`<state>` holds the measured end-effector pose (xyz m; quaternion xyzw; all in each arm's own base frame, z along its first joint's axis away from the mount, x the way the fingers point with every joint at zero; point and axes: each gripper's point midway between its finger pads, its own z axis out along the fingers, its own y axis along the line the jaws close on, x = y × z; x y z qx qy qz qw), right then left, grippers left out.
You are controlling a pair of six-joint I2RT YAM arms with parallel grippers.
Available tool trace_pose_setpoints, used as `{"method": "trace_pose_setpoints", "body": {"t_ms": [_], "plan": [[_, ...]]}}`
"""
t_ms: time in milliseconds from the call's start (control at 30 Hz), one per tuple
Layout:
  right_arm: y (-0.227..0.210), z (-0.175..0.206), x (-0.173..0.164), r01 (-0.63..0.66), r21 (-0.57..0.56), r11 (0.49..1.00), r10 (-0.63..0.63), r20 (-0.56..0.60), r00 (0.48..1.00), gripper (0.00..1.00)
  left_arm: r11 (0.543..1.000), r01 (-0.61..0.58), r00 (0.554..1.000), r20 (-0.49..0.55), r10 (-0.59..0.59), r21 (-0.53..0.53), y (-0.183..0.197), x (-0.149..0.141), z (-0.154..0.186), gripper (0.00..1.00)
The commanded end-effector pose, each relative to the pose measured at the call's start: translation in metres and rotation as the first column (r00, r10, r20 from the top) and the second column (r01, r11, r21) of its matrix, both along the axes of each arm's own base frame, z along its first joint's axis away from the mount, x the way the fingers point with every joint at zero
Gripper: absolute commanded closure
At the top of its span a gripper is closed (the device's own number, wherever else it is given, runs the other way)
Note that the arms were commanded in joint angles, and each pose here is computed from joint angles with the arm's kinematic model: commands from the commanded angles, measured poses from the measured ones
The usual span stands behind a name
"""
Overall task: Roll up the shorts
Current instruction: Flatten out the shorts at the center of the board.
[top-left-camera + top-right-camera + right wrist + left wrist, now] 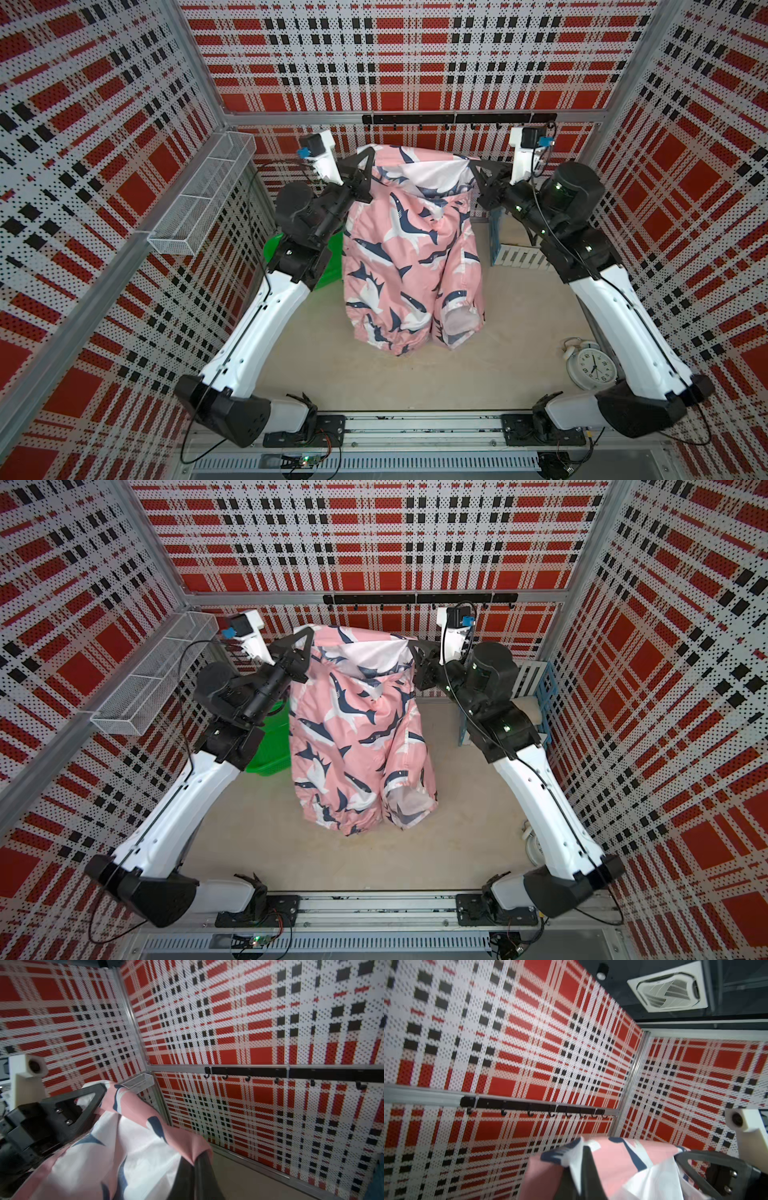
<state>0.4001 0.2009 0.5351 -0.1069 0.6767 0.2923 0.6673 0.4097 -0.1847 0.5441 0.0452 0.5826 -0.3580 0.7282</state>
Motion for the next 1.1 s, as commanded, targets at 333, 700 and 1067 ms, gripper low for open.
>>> {"method": "trace_pose_setpoints", "body": {"t_ms": [333,700,1067], "plan": [[-0.005,-0.194,0.063,0.172,-0.372,0.912,-0.324,-0.401,0.856,0.59,0.986,-0.163,0.903,-0.396,0.167,0.046,0.047,0.082,-0.192,0.36],[0.140,-0.352,-0.070,-0.390,-0.556,0.734,-0.030,-0.600,0.799,0.54,0.971,-0.158,0.781,-0.579,0.234,0.179,0.048,0.004,-0.287,0.32],[0.190,-0.458,-0.119,-0.396,-0.628,0.670,-0.256,-0.696,0.670,0.55,0.907,-0.416,0.688,-0.630,0.360,0.064,0.198,-0.045,-0.310,0.32]]}}
